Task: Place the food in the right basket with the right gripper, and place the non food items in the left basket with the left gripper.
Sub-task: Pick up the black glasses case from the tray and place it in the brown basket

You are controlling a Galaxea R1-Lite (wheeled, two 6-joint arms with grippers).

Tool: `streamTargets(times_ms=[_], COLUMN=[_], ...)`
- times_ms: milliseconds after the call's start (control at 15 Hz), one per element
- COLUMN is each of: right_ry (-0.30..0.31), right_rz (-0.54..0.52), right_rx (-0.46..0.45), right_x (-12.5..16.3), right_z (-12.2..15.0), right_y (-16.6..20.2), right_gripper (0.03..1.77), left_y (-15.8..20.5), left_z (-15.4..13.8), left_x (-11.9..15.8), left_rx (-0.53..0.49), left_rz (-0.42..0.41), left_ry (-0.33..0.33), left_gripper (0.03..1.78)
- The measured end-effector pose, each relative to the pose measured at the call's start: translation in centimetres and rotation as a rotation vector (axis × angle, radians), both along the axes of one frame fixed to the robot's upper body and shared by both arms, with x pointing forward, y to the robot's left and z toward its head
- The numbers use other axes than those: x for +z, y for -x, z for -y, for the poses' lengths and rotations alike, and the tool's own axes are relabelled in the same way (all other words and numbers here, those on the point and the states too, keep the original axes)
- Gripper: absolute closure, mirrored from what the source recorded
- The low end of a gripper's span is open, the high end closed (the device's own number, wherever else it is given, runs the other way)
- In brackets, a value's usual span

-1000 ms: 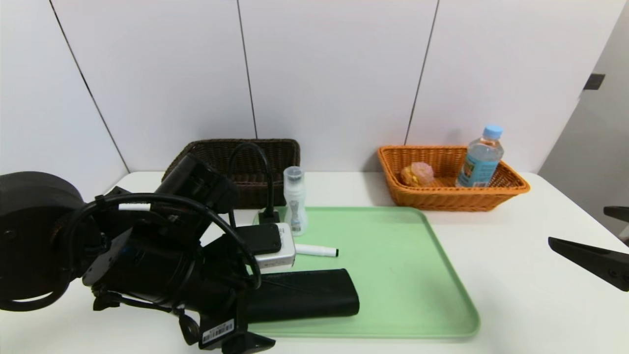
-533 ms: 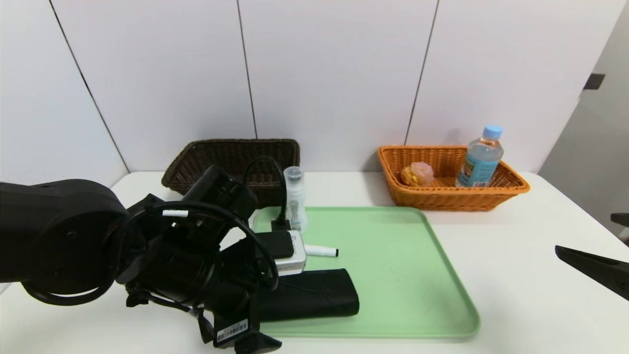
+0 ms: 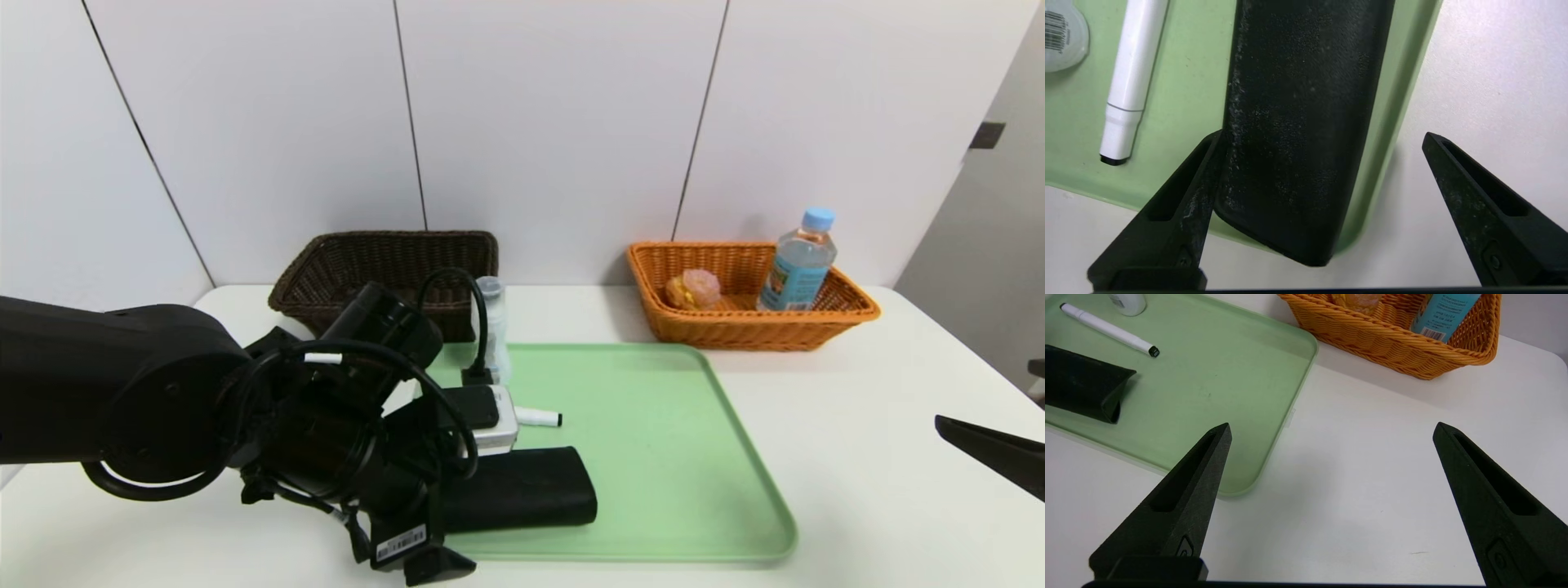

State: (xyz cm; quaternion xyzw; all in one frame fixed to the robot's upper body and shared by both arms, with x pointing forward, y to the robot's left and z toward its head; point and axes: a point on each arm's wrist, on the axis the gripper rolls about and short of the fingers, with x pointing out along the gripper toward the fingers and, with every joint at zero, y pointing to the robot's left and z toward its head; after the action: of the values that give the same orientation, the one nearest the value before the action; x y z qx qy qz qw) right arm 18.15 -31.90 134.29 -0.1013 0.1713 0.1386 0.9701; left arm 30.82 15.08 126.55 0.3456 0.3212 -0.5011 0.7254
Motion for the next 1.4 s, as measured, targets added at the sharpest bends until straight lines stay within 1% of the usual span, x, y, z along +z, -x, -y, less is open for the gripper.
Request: streamTargets(times_ms=[133,800,1000,1067,1200,1400], right_ry=[0.001,0.002,0.003,0.003,0.003,0.003], right_rz=[-0.002,-0.015,-0.017,-0.02,-0.021,-0.024], right_rx=[0.0,0.03,0.035,0.036,0.037,0.042], right_x=[-0.1,-0.7,-0.7,-0.7,-0.8,-0.8], right_z=[0.0,-0.3,-0.3,-0.3,-0.3,-0.4], right_y=[0.0,0.1,0.1,0.1,0.0,-0.1], right_gripper=[0.1,0.1,0.1,0.1,0.1,0.1], left_y=[-0.4,-1.2,-1.3,-1.4,-1.5,-1.6], left_z=[0.1,0.0,0.1,0.1,0.0,-0.1], left_x=[-0.2,-1.2,-1.4,-1.4,-1.3,-1.3], left_rx=[0.01,0.026,0.037,0.04,0.047,0.053], left_rz=[0.008,-0.01,0.001,0.005,0.007,0.011], left_ry=[0.0,-0.017,-0.03,-0.029,-0.027,-0.024], left_gripper=[0.12,0.12,0.53,0.59,0.63,0.65])
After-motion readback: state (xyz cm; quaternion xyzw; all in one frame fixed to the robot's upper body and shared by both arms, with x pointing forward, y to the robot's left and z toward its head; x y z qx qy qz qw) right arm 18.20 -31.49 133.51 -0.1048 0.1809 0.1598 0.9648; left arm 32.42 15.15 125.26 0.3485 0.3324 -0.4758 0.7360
